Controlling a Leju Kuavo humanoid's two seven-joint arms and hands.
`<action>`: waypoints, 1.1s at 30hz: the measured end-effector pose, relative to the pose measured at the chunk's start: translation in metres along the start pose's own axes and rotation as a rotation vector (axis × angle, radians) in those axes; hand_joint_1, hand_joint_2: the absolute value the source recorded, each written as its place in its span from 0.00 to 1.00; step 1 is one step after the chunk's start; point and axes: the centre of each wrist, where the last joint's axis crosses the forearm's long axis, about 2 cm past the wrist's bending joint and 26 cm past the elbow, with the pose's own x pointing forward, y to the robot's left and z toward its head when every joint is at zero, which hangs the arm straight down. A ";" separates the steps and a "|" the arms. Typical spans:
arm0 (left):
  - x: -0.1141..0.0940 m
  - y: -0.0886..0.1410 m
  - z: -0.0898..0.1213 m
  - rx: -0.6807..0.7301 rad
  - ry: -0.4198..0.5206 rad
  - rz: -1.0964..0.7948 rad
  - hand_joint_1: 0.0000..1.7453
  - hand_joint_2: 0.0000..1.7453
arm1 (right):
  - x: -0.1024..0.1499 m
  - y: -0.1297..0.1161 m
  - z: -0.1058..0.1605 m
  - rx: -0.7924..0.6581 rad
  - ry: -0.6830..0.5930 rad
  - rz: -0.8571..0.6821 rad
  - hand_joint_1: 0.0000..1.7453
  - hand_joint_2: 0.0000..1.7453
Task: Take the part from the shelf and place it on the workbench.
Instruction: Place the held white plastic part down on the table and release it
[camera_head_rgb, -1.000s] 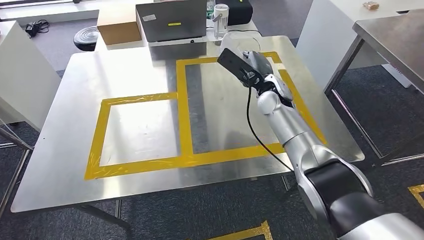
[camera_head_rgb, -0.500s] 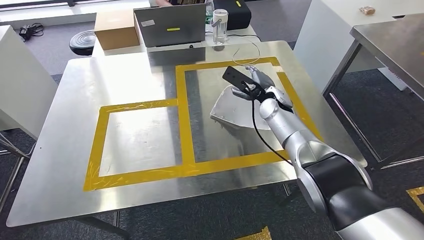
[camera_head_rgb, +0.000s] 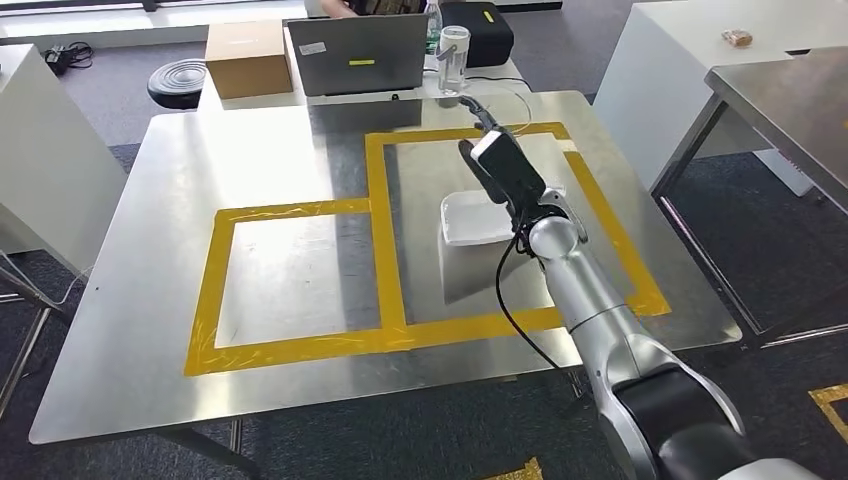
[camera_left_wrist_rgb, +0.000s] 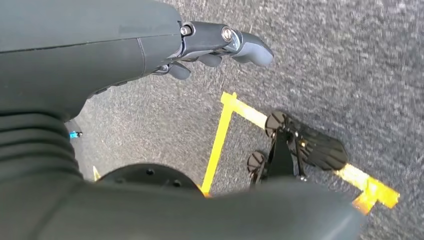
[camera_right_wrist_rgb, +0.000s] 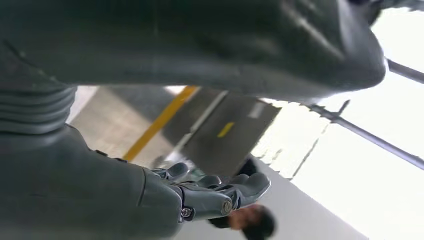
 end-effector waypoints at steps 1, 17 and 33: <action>-0.002 0.000 0.000 0.002 0.003 0.003 0.00 0.00 | 0.007 0.003 0.009 -0.020 -0.065 -0.039 0.00 0.00; -0.006 0.014 0.000 0.063 0.034 -0.066 0.00 0.00 | 0.096 0.019 0.126 -0.123 -0.468 0.087 0.00 0.00; 0.000 0.010 0.000 0.044 -0.024 -0.070 0.00 0.00 | 0.084 0.024 0.151 -0.139 -0.470 0.056 0.00 0.00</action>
